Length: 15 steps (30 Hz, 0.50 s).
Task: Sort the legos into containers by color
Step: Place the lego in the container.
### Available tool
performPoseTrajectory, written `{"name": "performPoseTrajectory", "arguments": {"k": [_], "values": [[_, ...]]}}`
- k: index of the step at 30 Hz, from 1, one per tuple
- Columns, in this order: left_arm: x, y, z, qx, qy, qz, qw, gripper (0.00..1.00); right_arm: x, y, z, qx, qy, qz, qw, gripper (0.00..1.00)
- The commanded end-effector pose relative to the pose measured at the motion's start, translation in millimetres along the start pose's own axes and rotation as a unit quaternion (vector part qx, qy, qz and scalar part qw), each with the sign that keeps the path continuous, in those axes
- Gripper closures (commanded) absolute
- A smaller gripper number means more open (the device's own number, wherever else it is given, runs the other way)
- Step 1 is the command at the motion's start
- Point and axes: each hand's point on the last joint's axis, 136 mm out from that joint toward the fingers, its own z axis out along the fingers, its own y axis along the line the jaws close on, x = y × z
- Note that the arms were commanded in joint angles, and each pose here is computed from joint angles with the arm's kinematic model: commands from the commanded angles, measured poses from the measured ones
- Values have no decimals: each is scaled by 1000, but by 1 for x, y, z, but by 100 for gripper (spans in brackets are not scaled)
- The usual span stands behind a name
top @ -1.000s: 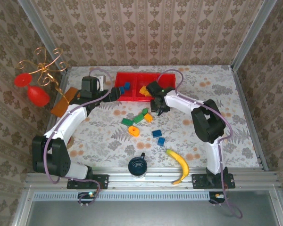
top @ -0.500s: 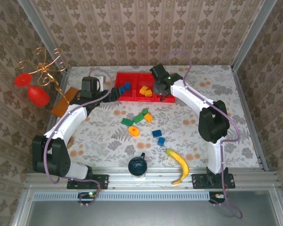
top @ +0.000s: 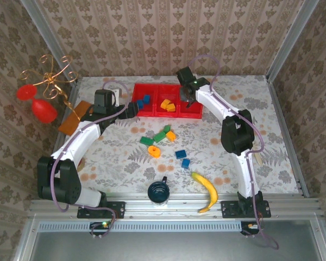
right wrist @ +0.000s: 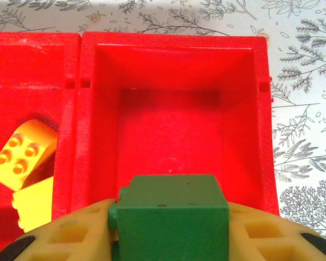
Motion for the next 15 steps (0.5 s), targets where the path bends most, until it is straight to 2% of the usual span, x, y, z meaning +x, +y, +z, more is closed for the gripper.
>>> {"name": "performPoseTrajectory", "arguments": {"k": [1, 6, 15], "values": [[-2, 4, -7, -7, -10, -1, 1000, 0, -5, -9, -1, 18, 2, -8, 1000, 63], [-3, 4, -7, -8, -11, -1, 1000, 0, -4, -13, 0, 21, 8, -6, 1000, 39], [-3, 5, -7, -11, -13, -4, 1000, 0, 1, -12, -27, 11, 18, -4, 1000, 21]]}}
